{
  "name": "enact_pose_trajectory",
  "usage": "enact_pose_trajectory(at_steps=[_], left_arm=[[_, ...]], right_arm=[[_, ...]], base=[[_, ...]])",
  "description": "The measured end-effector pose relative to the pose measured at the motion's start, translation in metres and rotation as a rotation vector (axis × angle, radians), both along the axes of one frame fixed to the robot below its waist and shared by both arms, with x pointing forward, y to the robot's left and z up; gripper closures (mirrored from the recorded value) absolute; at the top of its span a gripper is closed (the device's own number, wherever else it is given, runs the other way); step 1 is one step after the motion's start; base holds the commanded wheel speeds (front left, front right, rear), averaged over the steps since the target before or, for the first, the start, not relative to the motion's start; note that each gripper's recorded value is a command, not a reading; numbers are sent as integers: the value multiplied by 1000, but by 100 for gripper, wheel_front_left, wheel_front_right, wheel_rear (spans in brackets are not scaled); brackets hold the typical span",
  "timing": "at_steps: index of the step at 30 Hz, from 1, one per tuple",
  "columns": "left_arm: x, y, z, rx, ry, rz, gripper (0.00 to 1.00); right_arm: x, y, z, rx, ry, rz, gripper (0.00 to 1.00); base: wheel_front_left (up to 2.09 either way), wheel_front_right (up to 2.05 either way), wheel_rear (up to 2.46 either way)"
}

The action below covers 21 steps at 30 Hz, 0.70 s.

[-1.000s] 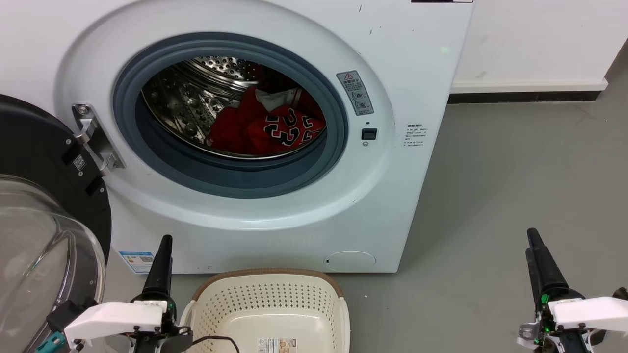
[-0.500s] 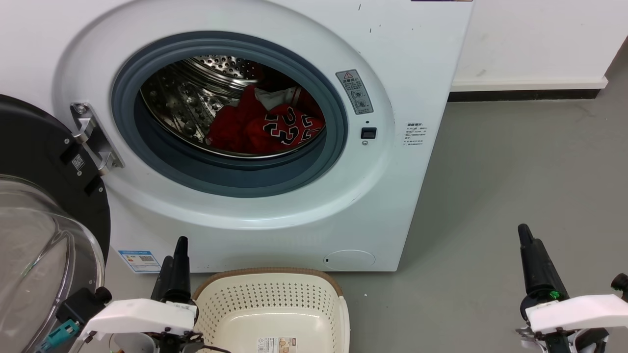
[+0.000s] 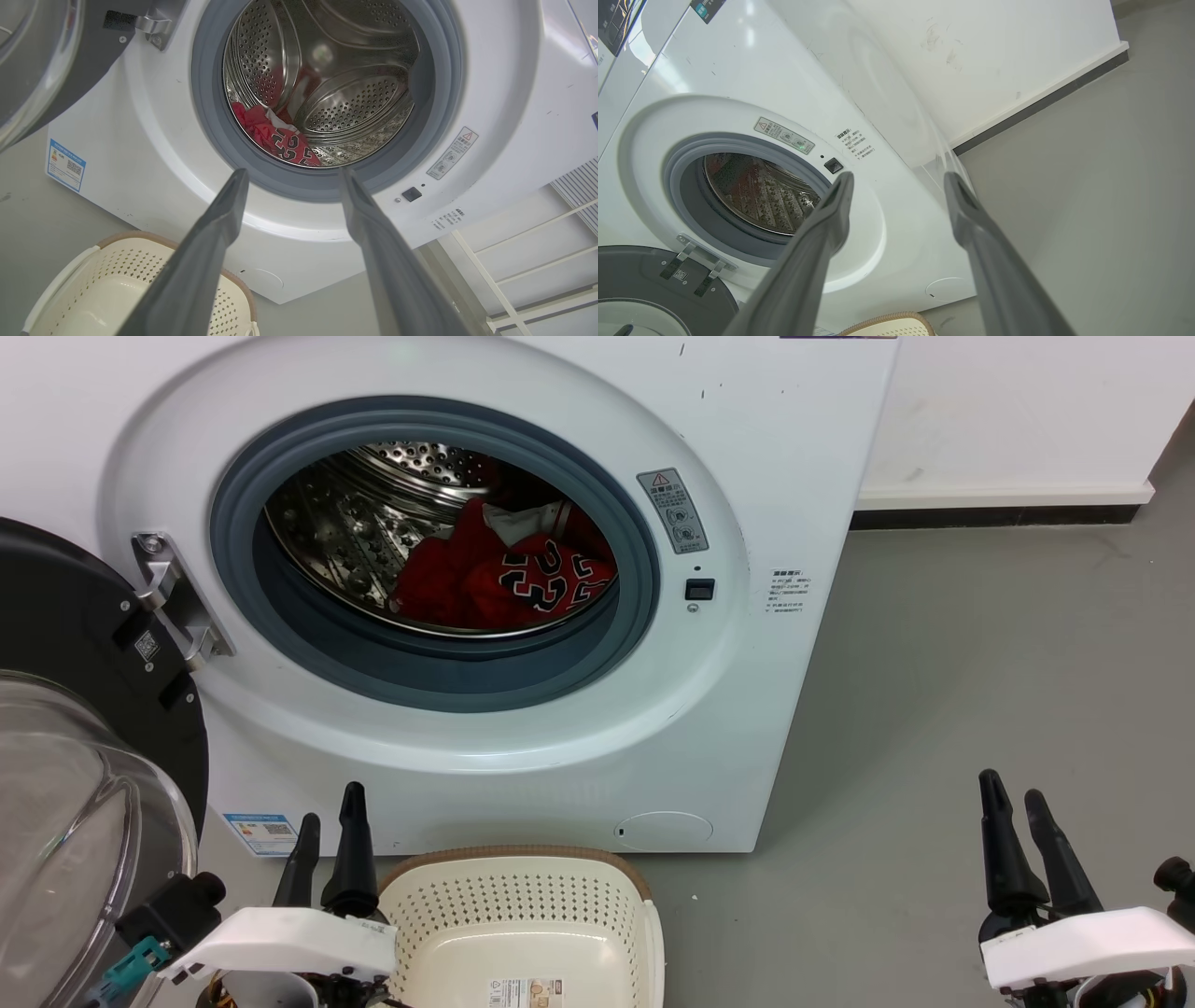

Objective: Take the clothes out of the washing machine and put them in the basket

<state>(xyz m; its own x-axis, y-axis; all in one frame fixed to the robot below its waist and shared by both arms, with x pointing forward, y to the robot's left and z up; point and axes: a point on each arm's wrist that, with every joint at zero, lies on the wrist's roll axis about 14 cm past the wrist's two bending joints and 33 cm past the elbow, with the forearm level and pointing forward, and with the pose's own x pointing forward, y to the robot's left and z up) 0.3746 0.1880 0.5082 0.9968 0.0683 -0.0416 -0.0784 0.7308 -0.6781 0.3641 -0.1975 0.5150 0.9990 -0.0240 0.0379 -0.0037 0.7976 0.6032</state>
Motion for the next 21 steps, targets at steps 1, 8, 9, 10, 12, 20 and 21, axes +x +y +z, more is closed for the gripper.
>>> enact_pose_trajectory(at_steps=[1, 8, 9, 10, 12, 20, 21], left_arm=[[0, 0, 1, 15, -1, 0, 0], [0, -3, 8, 110, -27, 0, 0], [0, -3, 8, 123, -29, 0, 0], [-1, -4, 9, 136, -31, -2, 0], [-2, -4, 9, 164, -33, 1, 0], [-4, -3, 14, 257, -53, 13, 0], [-4, -3, 14, 269, -57, 13, 0]], right_arm=[[0, 0, 1, -14, -4, -1, 0], [-2, 1, 5, -124, -21, -2, 0], [-3, 1, 5, -136, -20, -2, 0], [-3, 1, 6, -149, -25, -4, 0], [-4, 1, 6, -178, -28, -3, 0], [-5, 3, 12, -284, -51, -1, 0], [-6, 3, 11, -297, -49, 0, 0]], base=[[0, 0, 0], [0, 0, 0], [0, 0, 0], [0, 0, 0], [0, 0, 0], [0, 0, 0], [0, 0, 0]])
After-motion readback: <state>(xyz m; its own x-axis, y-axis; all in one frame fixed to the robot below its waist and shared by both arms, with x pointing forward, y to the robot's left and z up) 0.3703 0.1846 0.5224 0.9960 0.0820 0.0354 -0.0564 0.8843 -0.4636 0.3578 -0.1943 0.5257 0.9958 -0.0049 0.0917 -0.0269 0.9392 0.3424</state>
